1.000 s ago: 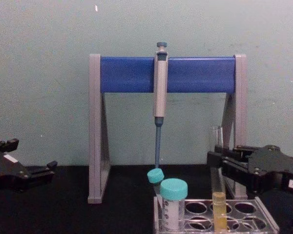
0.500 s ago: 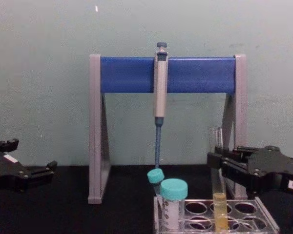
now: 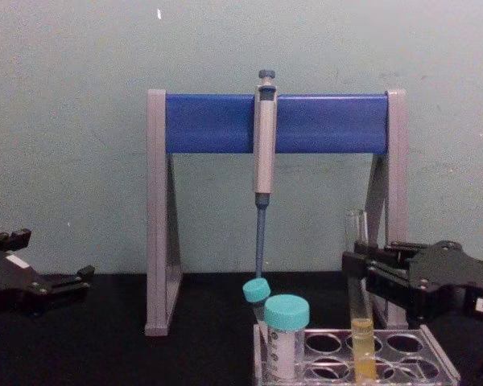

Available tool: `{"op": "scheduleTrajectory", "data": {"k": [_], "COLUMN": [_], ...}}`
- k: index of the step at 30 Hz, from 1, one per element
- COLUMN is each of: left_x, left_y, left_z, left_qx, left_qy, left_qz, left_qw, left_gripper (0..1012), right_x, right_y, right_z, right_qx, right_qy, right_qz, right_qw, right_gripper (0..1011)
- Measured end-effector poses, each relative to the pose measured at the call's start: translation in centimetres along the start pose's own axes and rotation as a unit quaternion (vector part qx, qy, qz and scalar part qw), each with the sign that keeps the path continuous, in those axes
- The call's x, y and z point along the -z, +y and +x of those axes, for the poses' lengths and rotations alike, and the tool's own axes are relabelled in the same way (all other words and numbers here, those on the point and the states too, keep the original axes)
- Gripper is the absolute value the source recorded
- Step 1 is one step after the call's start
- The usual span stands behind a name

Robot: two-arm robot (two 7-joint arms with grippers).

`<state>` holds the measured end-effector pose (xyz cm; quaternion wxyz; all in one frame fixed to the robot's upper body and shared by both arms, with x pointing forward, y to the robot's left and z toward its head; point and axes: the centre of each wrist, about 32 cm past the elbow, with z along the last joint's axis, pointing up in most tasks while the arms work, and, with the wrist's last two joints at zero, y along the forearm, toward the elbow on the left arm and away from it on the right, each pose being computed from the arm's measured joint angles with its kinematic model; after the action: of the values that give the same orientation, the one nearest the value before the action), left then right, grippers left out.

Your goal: Pick up the test tube from the test tube rack, shake it, then place it back into the test tube rack.

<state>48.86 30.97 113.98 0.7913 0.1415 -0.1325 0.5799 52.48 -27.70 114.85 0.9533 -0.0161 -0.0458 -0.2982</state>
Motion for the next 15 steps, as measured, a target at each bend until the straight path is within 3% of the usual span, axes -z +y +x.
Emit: {"op": "scheduleTrajectory", "data": {"k": [15], "left_x": [0.0], "left_y": [0.0], "left_z": [0.0], "left_qx": [0.0], "left_qy": [0.0], "left_qz": [0.0], "left_qw": [1.0], "left_gripper": [1001], "right_x": [0.0], "right_y": [0.0], "right_z": [0.0], "right_qx": [0.0], "right_qy": [0.0], "right_qz": [0.0], "right_qw": [1.0], "right_gripper": [230]}}
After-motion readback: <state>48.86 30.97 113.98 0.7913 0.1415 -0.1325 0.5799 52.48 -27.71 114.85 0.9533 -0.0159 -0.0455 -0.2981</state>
